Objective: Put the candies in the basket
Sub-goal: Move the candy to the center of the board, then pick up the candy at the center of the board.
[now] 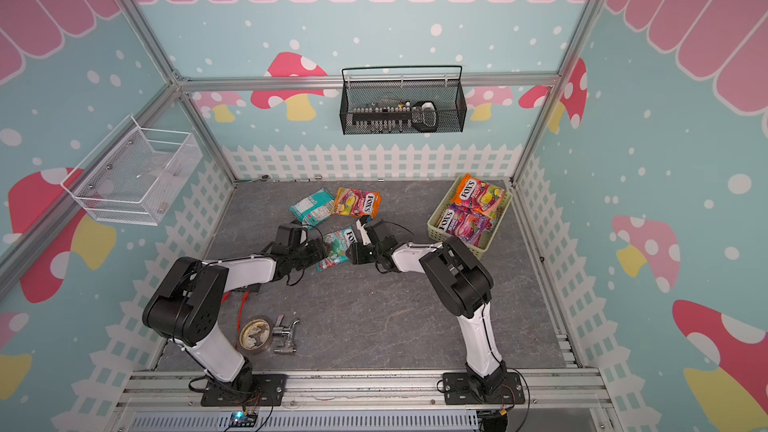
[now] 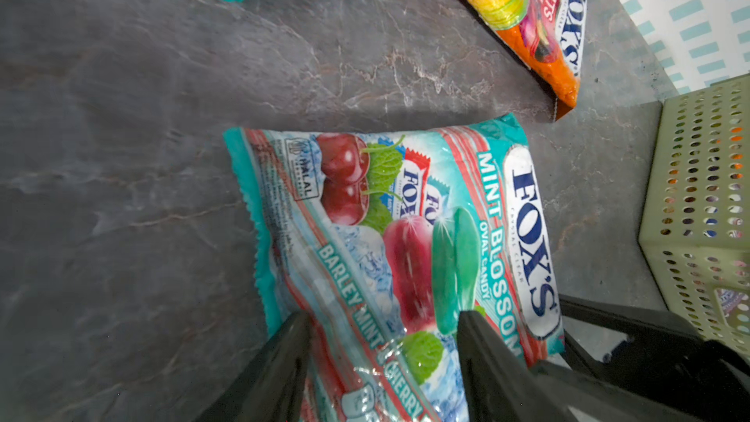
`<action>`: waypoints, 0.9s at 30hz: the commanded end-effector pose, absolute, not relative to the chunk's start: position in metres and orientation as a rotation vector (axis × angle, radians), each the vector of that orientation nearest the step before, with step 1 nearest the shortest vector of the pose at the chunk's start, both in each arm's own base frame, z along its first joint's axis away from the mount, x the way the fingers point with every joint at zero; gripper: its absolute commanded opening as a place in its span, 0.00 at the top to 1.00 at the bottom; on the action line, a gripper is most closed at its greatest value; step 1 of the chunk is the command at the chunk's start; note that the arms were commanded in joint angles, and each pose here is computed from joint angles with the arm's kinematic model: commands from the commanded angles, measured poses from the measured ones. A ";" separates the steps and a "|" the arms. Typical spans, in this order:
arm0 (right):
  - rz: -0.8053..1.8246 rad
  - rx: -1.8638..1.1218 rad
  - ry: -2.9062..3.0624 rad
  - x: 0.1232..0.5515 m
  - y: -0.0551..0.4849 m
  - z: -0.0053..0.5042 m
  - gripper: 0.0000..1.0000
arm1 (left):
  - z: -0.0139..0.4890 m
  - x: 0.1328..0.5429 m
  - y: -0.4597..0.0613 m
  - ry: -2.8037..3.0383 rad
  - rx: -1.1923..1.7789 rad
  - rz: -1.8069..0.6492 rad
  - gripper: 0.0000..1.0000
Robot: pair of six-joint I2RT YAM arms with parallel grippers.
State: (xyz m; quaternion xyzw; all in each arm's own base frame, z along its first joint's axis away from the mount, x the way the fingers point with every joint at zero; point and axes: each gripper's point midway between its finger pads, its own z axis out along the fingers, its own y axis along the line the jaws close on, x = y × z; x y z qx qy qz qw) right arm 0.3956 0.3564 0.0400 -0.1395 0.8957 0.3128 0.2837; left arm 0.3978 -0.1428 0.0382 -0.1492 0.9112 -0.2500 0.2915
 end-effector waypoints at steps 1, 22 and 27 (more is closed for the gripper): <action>0.764 -0.358 2.378 0.415 0.345 0.044 0.42 | -0.006 0.362 -0.141 2.621 -0.422 -0.618 0.38; 1.036 -0.549 2.264 0.413 0.373 0.063 0.89 | 0.001 0.362 -0.148 2.626 -0.390 -0.666 0.37; 1.019 -0.540 2.197 0.404 0.356 0.098 1.00 | 0.052 0.368 -0.155 2.505 -0.338 -0.765 0.36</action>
